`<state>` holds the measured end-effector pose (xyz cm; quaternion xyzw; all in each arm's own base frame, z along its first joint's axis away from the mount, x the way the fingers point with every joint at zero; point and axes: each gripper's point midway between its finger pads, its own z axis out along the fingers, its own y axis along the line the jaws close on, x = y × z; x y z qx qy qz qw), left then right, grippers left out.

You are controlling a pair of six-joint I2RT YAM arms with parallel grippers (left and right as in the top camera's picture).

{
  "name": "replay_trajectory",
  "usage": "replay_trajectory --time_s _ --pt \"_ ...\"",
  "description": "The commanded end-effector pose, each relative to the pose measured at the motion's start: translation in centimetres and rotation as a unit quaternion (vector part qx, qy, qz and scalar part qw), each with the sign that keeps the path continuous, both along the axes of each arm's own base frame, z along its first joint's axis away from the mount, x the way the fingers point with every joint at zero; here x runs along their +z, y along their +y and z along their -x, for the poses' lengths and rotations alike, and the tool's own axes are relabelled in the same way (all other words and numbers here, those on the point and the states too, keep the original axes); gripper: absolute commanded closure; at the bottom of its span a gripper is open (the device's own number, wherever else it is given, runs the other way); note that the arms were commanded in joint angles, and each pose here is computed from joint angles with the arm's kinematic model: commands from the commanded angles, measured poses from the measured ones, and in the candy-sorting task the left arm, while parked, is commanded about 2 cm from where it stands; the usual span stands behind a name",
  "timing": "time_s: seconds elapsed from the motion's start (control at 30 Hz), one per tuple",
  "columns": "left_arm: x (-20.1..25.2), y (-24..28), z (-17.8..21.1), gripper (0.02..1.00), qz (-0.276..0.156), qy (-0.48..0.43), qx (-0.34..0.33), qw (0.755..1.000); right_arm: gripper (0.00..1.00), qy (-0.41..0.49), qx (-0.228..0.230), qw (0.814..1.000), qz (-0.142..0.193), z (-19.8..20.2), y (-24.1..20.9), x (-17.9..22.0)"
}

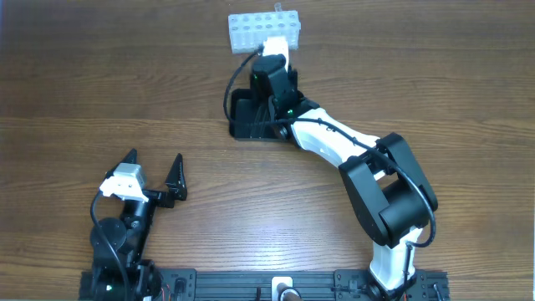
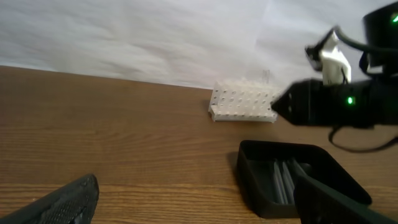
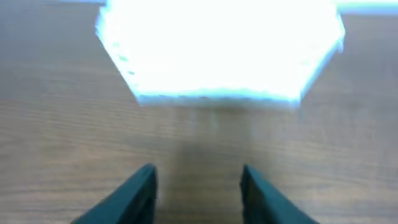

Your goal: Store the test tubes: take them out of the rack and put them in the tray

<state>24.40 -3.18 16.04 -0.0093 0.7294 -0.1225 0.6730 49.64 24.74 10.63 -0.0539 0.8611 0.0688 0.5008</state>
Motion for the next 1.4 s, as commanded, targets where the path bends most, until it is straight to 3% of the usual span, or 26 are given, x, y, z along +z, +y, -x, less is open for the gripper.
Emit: replay_trajectory --time_s 0.03,0.2,0.33,0.6,0.77,1.1,1.4 --pt "-0.1 0.0 0.0 0.018 0.007 0.0 0.001 1.0 0.402 -0.113 0.036 0.992 0.037 -1.8 0.0 6.2" --pt "-0.1 0.0 0.0 0.018 0.007 0.0 0.001 1.0 0.009 -0.205 0.009 0.979 0.015 -4.1 -2.1 10.5" --pt "-0.1 0.0 0.0 0.018 0.007 0.0 0.0 1.0 0.007 -0.232 -0.001 0.972 0.024 -5.1 -3.4 10.9" --pt "-0.1 0.0 0.0 0.02 0.007 0.001 0.001 1.0 0.009 -0.268 0.006 0.959 0.094 -6.7 -3.7 8.9" --pt "-0.1 0.0 0.0 0.018 0.006 0.001 0.001 1.0 0.007 -0.27 -0.008 0.957 0.105 -8.4 -3.6 7.7" --pt "-0.1 0.0 0.0 0.018 0.007 0.0 0.001 1.0 0.009 -0.258 -0.046 0.961 0.093 -13.0 -4.2 7.1" --pt "-0.1 0.0 0.0 0.018 0.007 0.0 0.001 1.0 0.009 -0.232 -0.07 0.97 0.033 -13.6 -4.8 5.8"
